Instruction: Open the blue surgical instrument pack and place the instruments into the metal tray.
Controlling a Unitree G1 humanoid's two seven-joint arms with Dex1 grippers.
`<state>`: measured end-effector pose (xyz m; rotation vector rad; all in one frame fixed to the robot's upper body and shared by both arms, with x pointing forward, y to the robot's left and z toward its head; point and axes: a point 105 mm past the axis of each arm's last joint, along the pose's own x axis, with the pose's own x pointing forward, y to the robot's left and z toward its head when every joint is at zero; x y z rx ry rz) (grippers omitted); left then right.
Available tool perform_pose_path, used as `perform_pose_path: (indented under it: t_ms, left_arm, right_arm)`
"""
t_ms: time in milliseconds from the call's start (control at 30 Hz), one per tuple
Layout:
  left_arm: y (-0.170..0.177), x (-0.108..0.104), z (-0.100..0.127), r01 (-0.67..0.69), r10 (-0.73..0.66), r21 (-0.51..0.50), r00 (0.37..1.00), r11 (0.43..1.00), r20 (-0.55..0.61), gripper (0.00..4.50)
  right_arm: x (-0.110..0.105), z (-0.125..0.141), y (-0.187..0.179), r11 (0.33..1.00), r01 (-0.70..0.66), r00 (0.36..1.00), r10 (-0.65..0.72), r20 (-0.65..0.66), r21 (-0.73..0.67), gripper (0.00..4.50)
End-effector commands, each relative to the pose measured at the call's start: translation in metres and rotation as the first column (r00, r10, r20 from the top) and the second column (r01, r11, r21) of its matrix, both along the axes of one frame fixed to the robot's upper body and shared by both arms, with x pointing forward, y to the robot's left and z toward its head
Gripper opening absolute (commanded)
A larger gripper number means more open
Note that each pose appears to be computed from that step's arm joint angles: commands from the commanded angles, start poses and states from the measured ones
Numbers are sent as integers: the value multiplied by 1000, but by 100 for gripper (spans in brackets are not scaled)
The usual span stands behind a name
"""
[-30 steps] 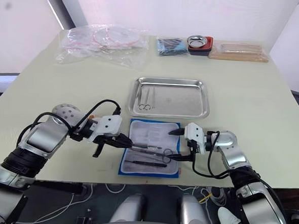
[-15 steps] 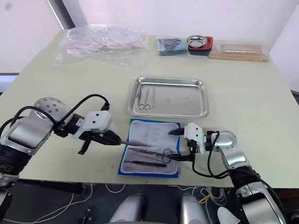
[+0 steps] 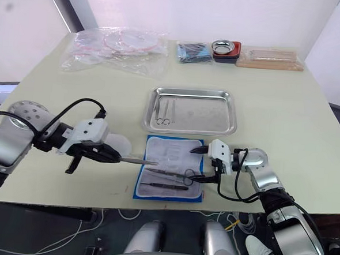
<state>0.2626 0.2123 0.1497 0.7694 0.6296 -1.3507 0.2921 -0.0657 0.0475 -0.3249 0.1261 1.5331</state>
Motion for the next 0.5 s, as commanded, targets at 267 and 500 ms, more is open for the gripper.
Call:
perform_pose_path:
  t_ms: [267,500]
  left_arm:
    - [-19,26,38,-157,193,-219,969,963,155,2]
    - [-51,54,36,-353,439,-417,889,838,129,2]
  right_arm:
    - [-21,-61,-17,976,-9,987,-26,-159,-217,450]
    - [-20,-61,-18,975,-12,987,-24,-159,-222,450]
